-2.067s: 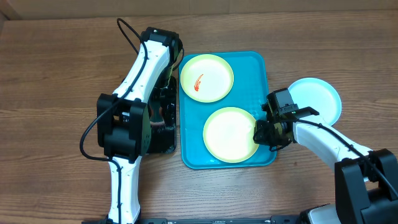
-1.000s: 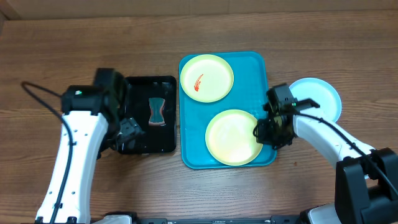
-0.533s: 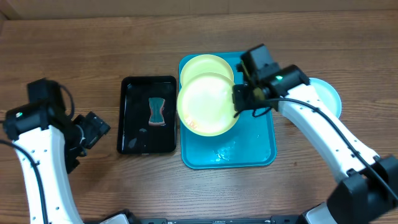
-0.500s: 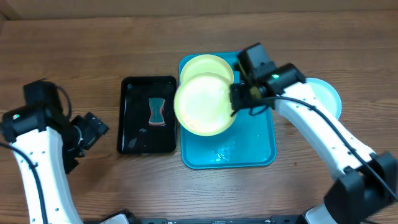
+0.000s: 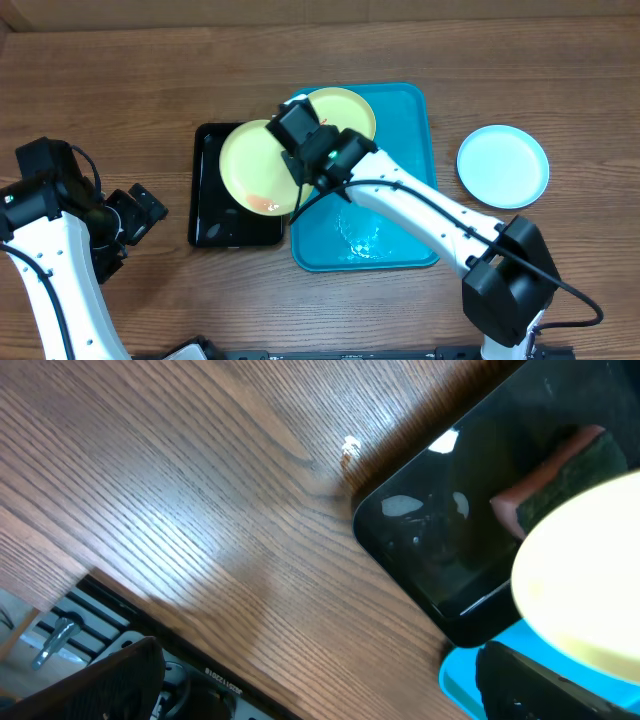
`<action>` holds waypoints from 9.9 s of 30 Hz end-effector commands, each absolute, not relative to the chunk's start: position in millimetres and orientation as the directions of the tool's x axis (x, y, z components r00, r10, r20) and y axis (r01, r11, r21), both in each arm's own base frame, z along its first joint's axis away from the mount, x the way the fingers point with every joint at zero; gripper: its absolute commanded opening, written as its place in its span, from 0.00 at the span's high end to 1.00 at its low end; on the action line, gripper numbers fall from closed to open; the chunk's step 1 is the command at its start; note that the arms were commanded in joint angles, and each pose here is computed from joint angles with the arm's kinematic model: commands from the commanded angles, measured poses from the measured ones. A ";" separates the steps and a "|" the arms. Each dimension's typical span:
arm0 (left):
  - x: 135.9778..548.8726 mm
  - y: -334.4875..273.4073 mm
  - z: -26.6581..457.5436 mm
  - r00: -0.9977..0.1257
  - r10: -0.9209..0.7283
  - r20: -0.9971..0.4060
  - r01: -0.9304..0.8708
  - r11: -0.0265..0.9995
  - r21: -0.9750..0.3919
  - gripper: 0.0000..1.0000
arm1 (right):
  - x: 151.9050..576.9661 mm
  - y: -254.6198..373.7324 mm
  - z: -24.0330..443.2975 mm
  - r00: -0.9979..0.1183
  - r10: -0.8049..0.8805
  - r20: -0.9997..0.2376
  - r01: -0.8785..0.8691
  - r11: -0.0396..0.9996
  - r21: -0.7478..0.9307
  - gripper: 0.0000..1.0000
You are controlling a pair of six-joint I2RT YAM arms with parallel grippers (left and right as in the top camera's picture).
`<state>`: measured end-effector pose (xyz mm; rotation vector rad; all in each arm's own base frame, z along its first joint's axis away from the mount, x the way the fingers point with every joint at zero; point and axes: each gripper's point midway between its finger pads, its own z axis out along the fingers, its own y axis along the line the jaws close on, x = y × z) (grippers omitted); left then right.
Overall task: Clean dirty plates on tray and stack at the side
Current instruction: 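Hold the yellow plate tilted over the black tray with the right gripper, then carry the yellow plate right and set it onto the white plate, then move the right gripper to the rim of the sauce-smeared yellow plate, then grip the plate rim with the right gripper and drag it toward tray center, then lower the left gripper into the black tray and grasp the sponge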
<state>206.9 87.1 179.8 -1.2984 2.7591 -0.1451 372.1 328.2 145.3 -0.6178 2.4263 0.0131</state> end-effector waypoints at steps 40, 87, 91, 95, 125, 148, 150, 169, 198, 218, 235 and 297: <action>207.5 85.6 182.4 -0.652 -0.757 -0.048 -0.746 0.651 -0.140 0.00 | 331.2 374.7 291.9 -0.208 -0.635 -0.744 -0.170 0.773 -0.612 0.96; 207.6 85.6 182.3 -0.652 -0.757 -0.047 -0.746 0.651 -0.140 0.00 | 368.3 304.6 255.0 -0.842 -0.037 -0.538 -0.323 0.833 0.449 0.96; 207.6 85.6 182.3 -0.652 -0.757 -0.047 -0.746 0.651 -0.140 0.00 | 402.8 211.3 276.5 -0.871 0.249 -0.423 -0.043 0.820 0.571 0.96; 207.6 85.6 182.3 -0.652 -0.757 -0.047 -0.746 0.651 -0.140 0.00 | 422.1 89.0 268.3 -0.801 0.511 -0.311 0.264 0.768 0.583 0.96; 207.6 85.6 182.1 -0.652 -0.757 -0.047 -0.746 0.651 -0.140 0.00 | 324.4 -118.5 64.5 -0.583 0.812 0.019 0.805 0.573 0.155 0.76; 207.6 85.6 182.1 -0.652 -0.757 -0.047 -0.746 0.651 -0.140 0.00 | 380.4 97.0 214.1 -0.907 0.082 -0.412 -0.082 0.928 0.364 0.48; 207.6 85.6 182.1 -0.652 -0.757 -0.047 -0.746 0.651 -0.140 0.00 | 390.1 118.9 200.4 -0.895 0.021 -0.445 -0.137 0.937 0.321 0.46; 207.6 85.6 182.1 -0.652 -0.757 -0.047 -0.746 0.651 -0.140 0.00 | 478.1 189.5 70.2 -0.853 -0.076 -0.516 -0.237 0.938 0.253 0.32; 207.6 85.6 182.1 -0.652 -0.757 -0.047 -0.746 0.651 -0.140 0.00 | 425.3 160.5 22.9 -0.972 0.107 -0.211 0.059 0.973 0.222 0.96; 207.7 85.7 182.1 -0.652 -0.757 -0.047 -0.746 0.651 -0.140 0.00 | 296.3 153.5 12.8 -0.830 0.502 0.243 0.547 0.818 0.178 0.96; 207.7 85.7 182.1 -0.652 -0.757 -0.047 -0.746 0.651 -0.140 0.00 | 330.7 137.0 133.8 -0.964 0.028 -0.265 -0.039 0.969 0.245 0.55; 316.9 -64.3 36.3 -0.971 -0.232 0.057 -0.229 0.972 0.059 0.96 | 286.7 139.3 146.4 -0.987 0.037 -0.158 -0.014 0.950 0.312 0.50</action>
